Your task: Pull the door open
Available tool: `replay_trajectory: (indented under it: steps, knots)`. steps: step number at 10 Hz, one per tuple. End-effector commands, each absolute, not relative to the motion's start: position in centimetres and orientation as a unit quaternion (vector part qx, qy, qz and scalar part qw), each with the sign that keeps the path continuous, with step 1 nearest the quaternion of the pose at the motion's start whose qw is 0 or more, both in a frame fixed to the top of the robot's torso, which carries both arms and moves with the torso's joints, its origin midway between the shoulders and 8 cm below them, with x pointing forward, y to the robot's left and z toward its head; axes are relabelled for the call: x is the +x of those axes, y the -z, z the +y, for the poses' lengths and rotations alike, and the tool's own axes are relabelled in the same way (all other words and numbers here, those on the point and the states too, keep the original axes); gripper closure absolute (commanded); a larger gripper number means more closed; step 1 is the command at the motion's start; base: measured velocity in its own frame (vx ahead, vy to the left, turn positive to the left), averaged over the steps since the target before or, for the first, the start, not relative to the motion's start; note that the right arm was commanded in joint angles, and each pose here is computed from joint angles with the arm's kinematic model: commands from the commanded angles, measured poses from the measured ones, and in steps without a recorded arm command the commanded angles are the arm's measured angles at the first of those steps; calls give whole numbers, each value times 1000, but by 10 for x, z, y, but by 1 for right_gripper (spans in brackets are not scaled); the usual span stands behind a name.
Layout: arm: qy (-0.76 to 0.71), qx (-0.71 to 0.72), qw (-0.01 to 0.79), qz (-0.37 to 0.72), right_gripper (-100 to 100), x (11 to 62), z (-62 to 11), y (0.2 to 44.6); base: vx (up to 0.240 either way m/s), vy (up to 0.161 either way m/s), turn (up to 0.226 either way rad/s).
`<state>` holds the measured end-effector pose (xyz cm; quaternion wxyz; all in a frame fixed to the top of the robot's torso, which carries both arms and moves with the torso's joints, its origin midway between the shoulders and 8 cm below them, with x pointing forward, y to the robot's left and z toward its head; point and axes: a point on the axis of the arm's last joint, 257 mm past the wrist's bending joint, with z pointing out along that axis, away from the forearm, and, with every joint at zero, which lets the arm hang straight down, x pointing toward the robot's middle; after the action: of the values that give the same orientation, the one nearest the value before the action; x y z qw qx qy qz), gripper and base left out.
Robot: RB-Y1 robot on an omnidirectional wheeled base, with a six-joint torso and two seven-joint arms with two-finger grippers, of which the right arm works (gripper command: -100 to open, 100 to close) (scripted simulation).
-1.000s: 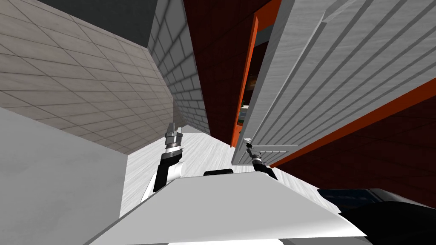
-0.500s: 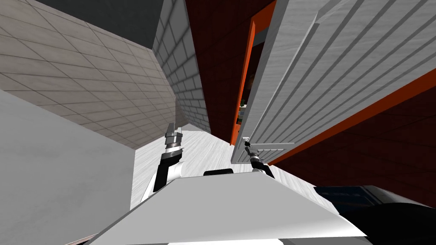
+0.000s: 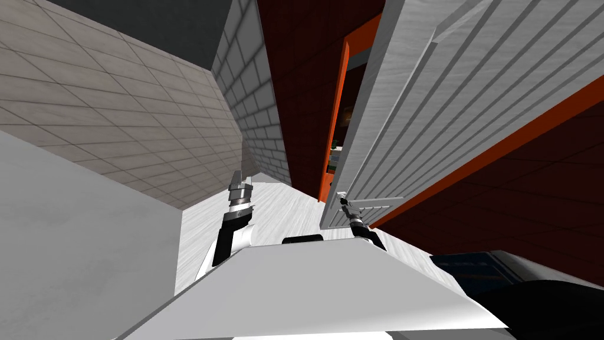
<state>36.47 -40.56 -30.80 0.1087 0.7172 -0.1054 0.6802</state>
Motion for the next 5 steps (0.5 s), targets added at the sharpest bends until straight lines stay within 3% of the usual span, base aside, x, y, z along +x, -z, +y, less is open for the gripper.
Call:
replay_trajectory:
  steps: [1, 4, 5]
  knots:
    - [-686, 713, 96, -104, -100, 369, -399, 298, 54, 30, -16]
    - [-677, 721, 101, -109, -100, 362, -409, 305, 44, 13, -23]
    - [-677, 721, 101, -109, 100, 362, -409, 305, 3, -19, 16]
